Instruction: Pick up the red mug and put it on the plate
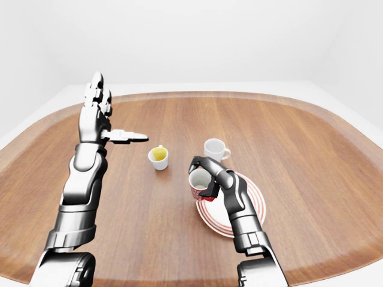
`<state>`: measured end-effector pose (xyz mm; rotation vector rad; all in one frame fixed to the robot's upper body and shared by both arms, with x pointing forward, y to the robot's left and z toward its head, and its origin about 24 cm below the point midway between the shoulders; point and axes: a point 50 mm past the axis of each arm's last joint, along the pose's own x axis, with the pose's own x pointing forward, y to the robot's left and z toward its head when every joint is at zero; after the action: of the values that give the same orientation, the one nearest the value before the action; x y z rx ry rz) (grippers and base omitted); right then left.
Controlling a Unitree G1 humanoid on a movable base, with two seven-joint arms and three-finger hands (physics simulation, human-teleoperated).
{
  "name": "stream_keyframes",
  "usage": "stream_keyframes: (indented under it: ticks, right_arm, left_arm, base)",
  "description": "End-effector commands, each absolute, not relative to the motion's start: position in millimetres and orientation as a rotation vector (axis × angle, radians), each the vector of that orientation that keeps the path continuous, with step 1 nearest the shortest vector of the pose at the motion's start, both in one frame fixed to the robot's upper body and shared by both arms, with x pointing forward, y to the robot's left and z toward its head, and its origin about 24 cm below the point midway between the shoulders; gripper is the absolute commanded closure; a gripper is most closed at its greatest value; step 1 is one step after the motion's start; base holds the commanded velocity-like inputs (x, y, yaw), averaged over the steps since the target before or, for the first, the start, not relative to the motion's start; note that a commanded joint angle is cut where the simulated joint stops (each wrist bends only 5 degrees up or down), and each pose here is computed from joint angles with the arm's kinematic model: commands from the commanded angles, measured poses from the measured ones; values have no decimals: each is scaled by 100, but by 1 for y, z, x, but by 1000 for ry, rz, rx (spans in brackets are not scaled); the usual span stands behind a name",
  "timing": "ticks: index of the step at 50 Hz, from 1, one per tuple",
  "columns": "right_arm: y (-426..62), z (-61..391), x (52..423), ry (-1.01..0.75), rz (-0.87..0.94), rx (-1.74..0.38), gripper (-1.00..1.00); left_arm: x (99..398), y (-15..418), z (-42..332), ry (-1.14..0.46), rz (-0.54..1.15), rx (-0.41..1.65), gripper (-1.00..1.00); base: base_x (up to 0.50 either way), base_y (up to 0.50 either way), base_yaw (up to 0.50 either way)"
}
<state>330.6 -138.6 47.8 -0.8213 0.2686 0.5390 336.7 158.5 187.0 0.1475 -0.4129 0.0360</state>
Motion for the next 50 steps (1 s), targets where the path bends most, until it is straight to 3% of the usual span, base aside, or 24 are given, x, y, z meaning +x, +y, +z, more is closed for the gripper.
stream_keyframes:
  ticks: [1, 50]
  right_arm:
    - [-158, 48, 329, 291, 493, -829, 100]
    - [-214, 22, 337, 472, 301, -743, 100]
  left_arm:
    - [336, 158, 187, -414, 35, 147, -100]
    - [338, 158, 184, -402, 37, 149, -100]
  base:
    - [0, 0, 0]
    - [0, 0, 0]
